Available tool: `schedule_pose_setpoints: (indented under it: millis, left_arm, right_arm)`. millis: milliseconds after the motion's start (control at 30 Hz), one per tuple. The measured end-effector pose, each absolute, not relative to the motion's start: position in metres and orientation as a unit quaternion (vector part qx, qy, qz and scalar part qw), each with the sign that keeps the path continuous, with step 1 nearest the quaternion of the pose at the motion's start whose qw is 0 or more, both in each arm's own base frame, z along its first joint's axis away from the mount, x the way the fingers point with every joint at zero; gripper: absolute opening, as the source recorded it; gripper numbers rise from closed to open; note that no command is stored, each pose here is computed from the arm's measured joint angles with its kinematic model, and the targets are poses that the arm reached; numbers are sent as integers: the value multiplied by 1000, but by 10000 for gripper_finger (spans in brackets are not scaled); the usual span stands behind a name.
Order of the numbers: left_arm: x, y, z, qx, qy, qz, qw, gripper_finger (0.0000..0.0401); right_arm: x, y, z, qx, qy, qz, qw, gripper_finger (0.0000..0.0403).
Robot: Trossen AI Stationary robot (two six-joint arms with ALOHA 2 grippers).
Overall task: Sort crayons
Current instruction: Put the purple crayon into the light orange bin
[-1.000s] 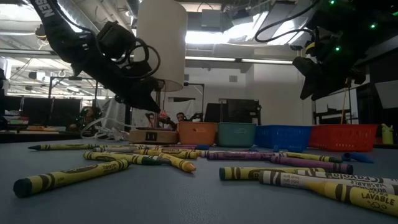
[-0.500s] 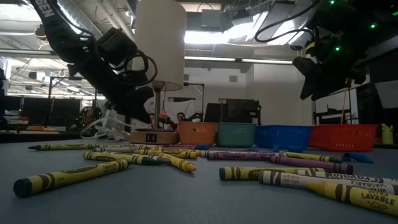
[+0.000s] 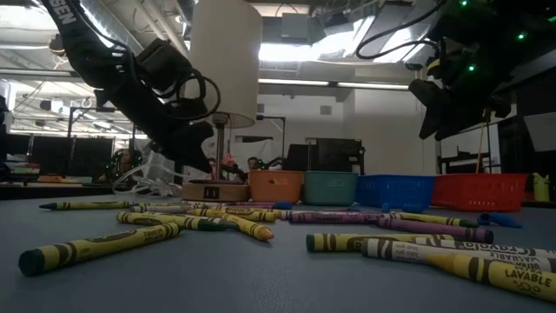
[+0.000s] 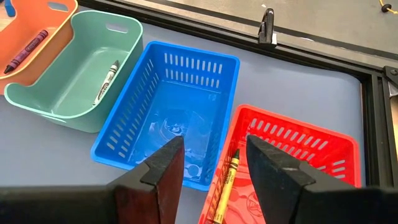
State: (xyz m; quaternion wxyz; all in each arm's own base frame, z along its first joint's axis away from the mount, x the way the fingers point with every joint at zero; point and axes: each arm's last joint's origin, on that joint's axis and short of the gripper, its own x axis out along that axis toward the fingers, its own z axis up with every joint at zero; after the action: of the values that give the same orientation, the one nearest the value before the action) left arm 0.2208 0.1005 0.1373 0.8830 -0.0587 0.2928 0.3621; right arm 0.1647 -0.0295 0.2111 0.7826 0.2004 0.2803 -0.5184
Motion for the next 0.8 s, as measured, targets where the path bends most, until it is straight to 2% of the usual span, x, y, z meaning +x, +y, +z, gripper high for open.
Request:
schedule_pose_setpoints:
  millis: [800]
  left_arm:
    - [220,100,136,-98,287,369,879,69]
  right_arm:
    - [165,-29,211,201,281,-518,783,172]
